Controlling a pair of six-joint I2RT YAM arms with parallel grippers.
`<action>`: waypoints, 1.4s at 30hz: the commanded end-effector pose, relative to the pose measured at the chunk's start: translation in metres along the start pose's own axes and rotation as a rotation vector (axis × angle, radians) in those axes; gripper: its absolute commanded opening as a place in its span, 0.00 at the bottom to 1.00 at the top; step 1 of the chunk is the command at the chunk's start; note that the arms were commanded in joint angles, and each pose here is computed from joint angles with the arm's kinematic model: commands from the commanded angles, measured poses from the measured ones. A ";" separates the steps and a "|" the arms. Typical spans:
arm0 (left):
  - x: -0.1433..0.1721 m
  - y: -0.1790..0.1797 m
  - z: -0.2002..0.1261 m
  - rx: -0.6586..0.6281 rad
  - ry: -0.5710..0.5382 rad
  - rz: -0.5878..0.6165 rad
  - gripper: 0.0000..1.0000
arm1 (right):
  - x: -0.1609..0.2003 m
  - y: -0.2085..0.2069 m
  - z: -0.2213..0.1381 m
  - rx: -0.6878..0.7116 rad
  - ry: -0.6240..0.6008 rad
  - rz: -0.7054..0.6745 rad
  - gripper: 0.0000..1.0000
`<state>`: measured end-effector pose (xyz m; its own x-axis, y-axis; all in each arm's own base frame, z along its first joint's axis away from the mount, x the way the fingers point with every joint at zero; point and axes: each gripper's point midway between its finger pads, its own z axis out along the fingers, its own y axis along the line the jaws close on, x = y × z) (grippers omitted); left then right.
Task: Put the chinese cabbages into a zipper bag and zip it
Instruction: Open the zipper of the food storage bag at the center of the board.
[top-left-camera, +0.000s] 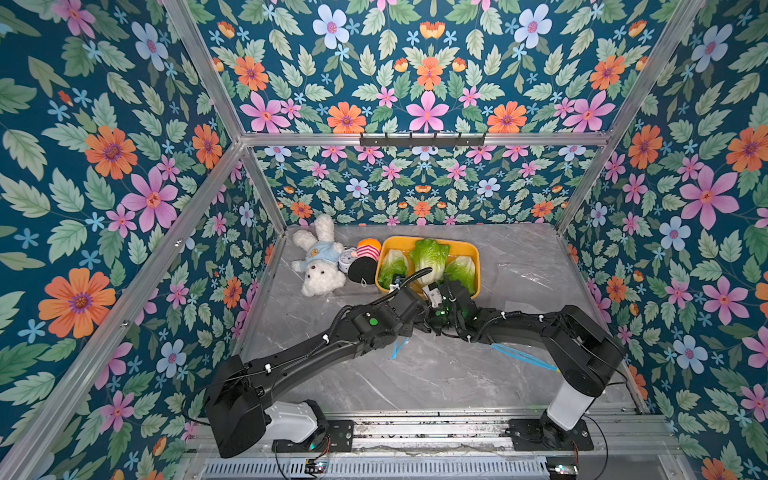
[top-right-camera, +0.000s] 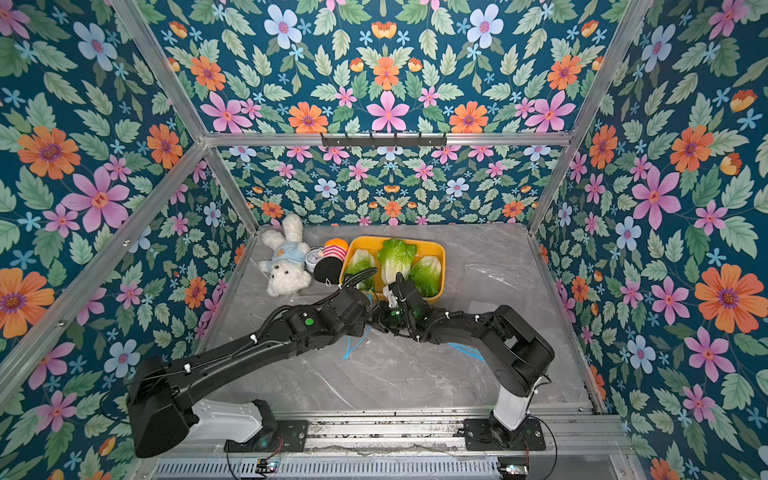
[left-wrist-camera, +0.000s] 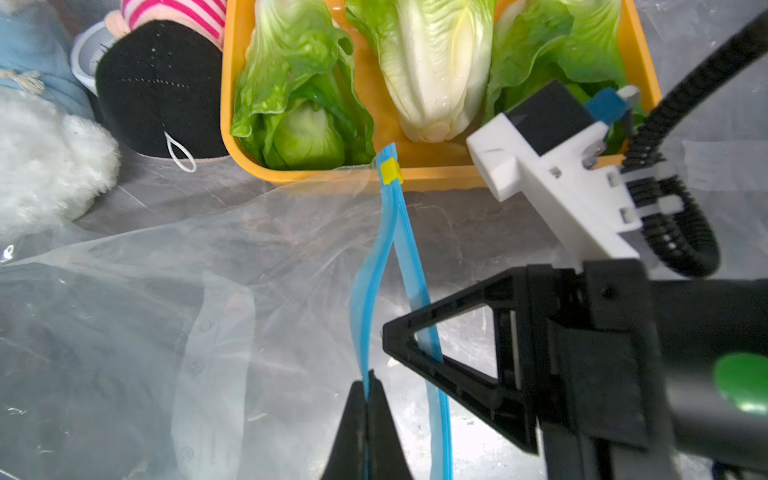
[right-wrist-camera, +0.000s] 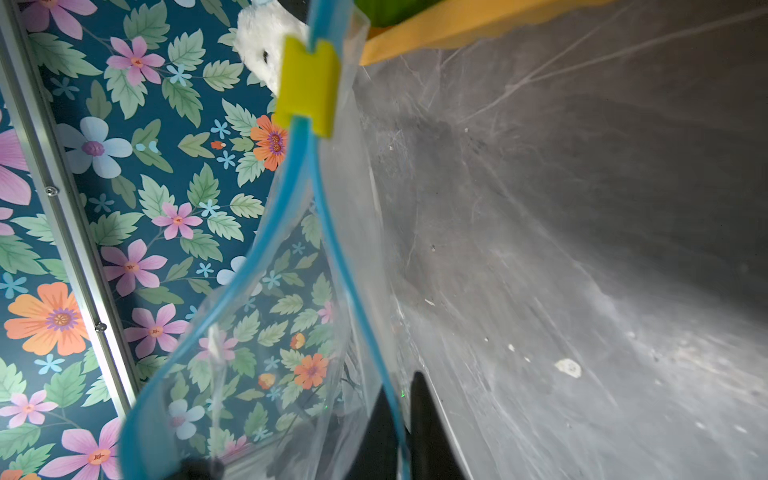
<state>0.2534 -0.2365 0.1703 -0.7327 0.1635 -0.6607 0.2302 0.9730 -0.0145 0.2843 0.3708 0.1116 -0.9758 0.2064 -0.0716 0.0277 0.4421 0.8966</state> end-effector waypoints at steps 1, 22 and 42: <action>-0.001 0.010 0.000 -0.063 -0.003 -0.008 0.00 | -0.004 0.015 -0.004 -0.049 -0.026 -0.025 0.00; -0.021 0.015 0.010 -0.180 -0.047 0.028 0.09 | -0.002 0.048 -0.050 -0.010 -0.135 -0.113 0.00; -0.079 0.037 -0.045 -0.192 -0.172 0.038 0.00 | 0.006 0.049 -0.069 0.164 -0.161 -0.210 0.25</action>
<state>0.2895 -0.2076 0.2506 -0.6094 0.1659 -0.7753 0.1114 0.9861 0.1234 0.2664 0.3341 0.1811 -0.9194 0.2383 -0.3130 -0.1062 0.6158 0.7807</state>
